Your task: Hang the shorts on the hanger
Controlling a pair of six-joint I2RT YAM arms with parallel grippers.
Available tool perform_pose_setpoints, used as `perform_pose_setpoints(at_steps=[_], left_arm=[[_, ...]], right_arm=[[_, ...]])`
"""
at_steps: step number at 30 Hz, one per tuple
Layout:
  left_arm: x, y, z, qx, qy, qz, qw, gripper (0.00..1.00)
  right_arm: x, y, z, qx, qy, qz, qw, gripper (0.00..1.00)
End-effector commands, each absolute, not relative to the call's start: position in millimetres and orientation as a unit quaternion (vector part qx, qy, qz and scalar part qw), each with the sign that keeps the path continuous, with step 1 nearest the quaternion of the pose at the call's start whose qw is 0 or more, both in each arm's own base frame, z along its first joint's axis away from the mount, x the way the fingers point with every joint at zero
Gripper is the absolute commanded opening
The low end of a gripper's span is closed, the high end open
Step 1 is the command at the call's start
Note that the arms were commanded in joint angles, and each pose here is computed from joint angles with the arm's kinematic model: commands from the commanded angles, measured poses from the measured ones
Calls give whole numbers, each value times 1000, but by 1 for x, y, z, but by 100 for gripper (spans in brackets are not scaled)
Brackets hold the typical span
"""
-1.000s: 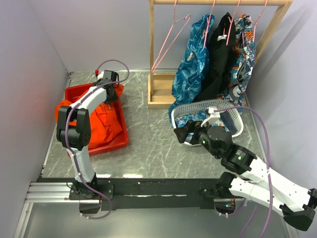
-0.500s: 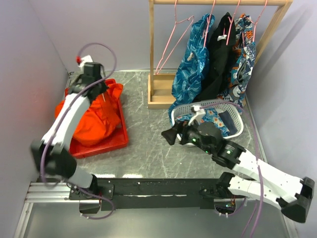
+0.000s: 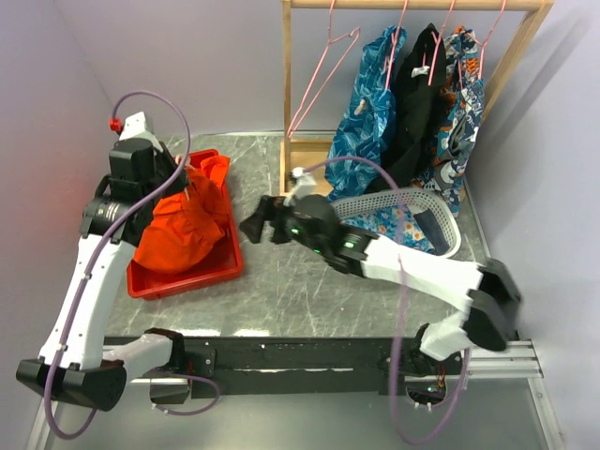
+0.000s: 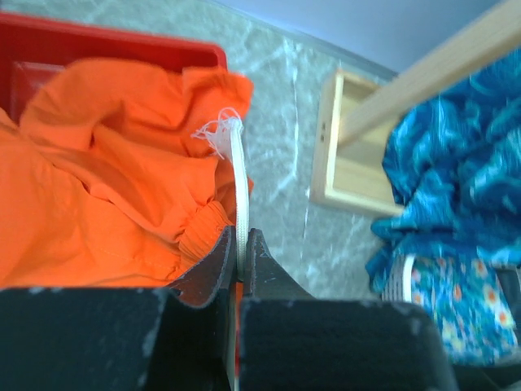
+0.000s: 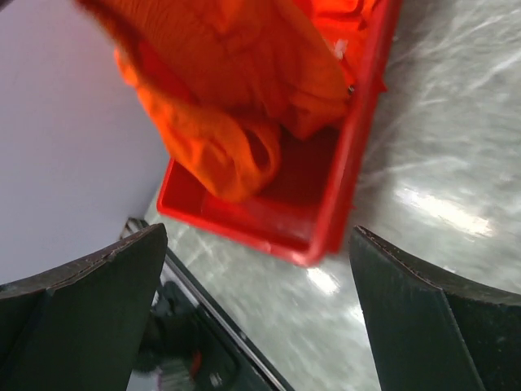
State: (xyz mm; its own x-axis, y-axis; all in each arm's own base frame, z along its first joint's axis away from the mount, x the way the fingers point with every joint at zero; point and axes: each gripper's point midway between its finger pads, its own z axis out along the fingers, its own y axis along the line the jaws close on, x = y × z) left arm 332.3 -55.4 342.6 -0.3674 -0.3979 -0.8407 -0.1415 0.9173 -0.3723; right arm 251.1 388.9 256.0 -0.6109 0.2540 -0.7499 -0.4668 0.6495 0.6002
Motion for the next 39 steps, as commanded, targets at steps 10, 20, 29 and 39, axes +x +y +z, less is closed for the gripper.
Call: perform_pose_setpoints(at_steps=[10,20,29,39], left_arm=[[312,-69,344,-132,816,-160,540,1],[311,-70,348,-128,814,-161,543,1],[320,-61,375,-150,792,-151,572,1],[308,-63,492,-161,681,-224,678,4]], right_arm=[[273,503,210,-15,796,459,394,92],[293,525,194,-50,793,423,436,91],[285,515,245,-99,793,405,445,0],[265,398,474,-159,709,339,597,0]])
